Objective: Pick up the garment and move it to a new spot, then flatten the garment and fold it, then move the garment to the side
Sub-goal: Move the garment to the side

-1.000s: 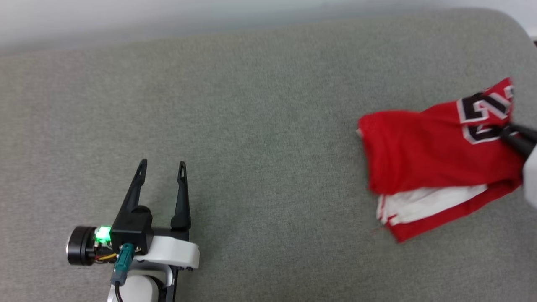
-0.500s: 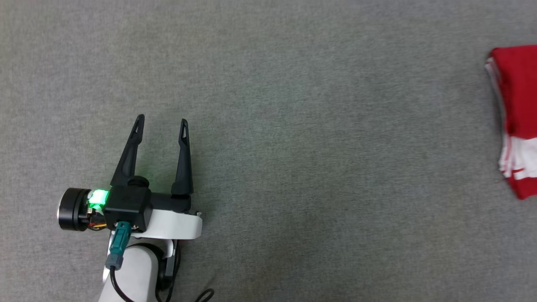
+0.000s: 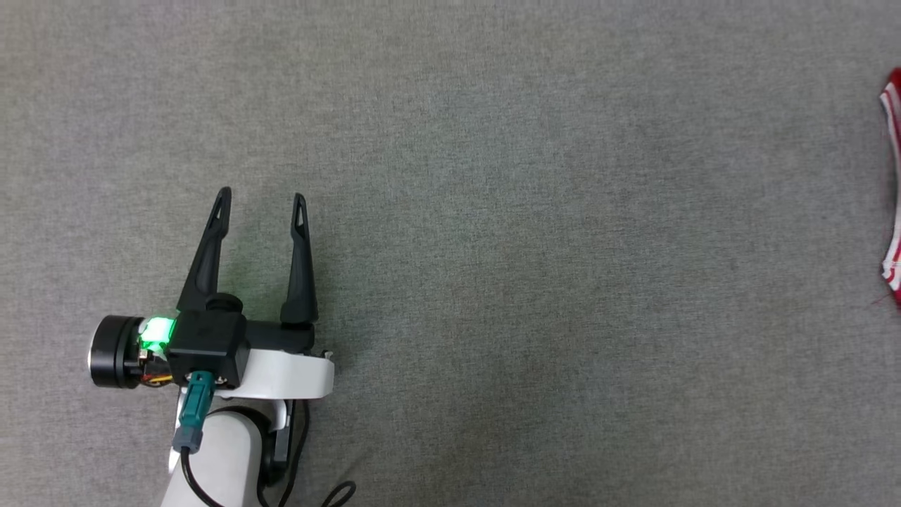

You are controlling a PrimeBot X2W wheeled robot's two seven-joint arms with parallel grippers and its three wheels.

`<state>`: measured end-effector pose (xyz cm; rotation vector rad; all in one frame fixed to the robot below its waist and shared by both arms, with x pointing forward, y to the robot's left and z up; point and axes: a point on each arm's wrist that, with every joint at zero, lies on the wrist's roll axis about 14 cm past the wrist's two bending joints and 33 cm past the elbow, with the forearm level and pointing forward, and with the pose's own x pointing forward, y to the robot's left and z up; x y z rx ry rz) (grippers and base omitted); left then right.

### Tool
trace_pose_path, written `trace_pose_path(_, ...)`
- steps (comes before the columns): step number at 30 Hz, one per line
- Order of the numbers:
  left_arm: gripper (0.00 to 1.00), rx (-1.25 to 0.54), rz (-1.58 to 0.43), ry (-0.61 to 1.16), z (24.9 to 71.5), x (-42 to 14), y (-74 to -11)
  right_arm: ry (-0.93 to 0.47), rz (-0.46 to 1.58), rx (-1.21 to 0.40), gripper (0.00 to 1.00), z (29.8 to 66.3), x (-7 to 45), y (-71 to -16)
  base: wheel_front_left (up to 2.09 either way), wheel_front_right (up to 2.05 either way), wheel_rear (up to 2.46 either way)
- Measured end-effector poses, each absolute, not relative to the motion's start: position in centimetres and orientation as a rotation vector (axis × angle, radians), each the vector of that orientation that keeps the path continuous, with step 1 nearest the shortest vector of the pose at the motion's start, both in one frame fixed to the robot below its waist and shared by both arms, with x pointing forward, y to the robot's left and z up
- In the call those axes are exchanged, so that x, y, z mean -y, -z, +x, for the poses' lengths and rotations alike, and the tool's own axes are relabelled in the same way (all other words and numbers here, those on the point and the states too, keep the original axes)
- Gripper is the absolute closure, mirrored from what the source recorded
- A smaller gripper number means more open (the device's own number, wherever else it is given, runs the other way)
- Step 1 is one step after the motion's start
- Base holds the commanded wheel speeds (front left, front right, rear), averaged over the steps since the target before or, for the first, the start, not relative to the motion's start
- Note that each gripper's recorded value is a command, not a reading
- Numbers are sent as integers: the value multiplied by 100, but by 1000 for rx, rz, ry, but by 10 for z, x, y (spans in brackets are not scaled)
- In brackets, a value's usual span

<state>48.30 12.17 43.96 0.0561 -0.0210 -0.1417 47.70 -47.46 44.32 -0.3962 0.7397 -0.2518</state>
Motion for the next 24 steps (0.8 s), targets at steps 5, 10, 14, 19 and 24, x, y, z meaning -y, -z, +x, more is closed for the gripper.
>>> trace_pose_path(5, 0, 36, 53, 137, 476, -121, -451, 287, -416, -668, 0, 474, 483, -470, 0, 0, 0)
trace_pose_path(10, 0, 44, 49, 124, 461, -125, -464, 264, -420, -465, 0, 484, 471, -514, 0, 0, 0)
trace_pose_path(14, 0, 50, 40, 102, 446, -132, -474, 226, -430, -226, 0, 493, 452, -563, 0, 0, 0)
trace_pose_path(19, 0, 60, 42, 82, 429, -140, -485, 162, -411, 8, 0, 496, 412, -601, 0, 0, 0)
trace_pose_path(24, 0, 82, 47, 59, 414, -148, -498, 92, -336, 192, 0, 491, 355, -624, 0, 0, 0)
